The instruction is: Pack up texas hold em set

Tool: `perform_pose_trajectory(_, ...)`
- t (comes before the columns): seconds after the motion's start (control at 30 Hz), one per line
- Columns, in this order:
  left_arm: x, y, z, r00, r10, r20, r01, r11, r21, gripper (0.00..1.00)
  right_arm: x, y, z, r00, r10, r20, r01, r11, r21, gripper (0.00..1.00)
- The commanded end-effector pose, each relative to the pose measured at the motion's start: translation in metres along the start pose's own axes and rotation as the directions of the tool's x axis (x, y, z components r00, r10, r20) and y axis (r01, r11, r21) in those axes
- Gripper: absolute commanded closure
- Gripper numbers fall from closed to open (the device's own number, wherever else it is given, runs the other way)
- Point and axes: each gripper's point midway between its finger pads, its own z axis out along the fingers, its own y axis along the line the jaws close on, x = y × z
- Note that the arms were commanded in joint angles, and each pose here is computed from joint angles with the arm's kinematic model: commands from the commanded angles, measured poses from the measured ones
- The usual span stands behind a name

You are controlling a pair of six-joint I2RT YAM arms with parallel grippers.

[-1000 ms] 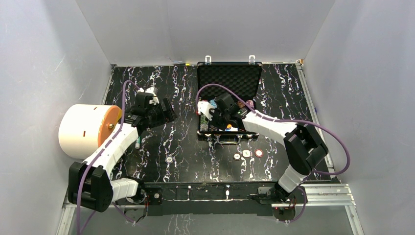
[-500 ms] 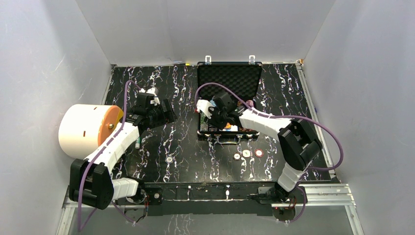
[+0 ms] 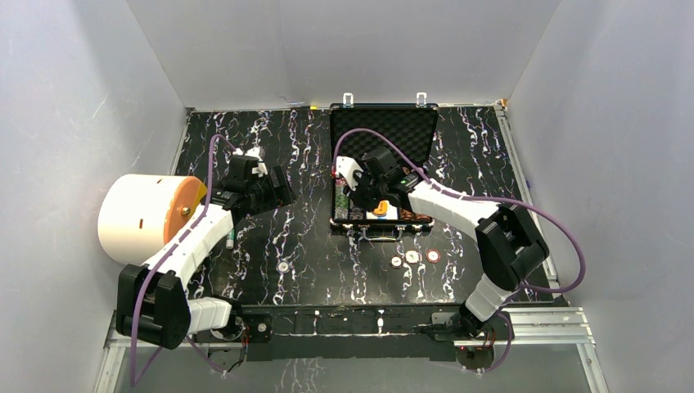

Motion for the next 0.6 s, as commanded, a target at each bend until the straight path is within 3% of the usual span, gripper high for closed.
perform_pose_trajectory(0.0, -0.001, 0.007, -0.005, 1.0, -0.018, 0.007, 0.018, 0.999, -0.04, 0.18, -0.012, 0.006, 0.005, 0.998, 0.042, 0.039, -0.04, 0.998, -0.04, 0.67)
perform_pose_trajectory(0.27, 0.04, 0.022, -0.015, 0.982, -0.133, -0.131, 0.117, 0.985, -0.125, 0.18, -0.002, 0.016, 0.016, 0.998, 0.055, 0.005, -0.054, 0.995, -0.083, 0.7)
perform_pose_trajectory(0.43, 0.054, 0.024, -0.018, 0.976, -0.152, -0.153, 0.135, 0.984, -0.116, 0.18, 0.004, 0.008, 0.021, 0.998, 0.058, -0.025, -0.059, 0.997, -0.044, 0.88)
perform_pose_trajectory(0.57, 0.058, 0.024, -0.017, 0.974, -0.152, -0.167, 0.135, 0.985, -0.11, 0.18, 0.015, 0.007, 0.029, 0.995, 0.068, -0.071, -0.071, 0.997, -0.04, 0.97)
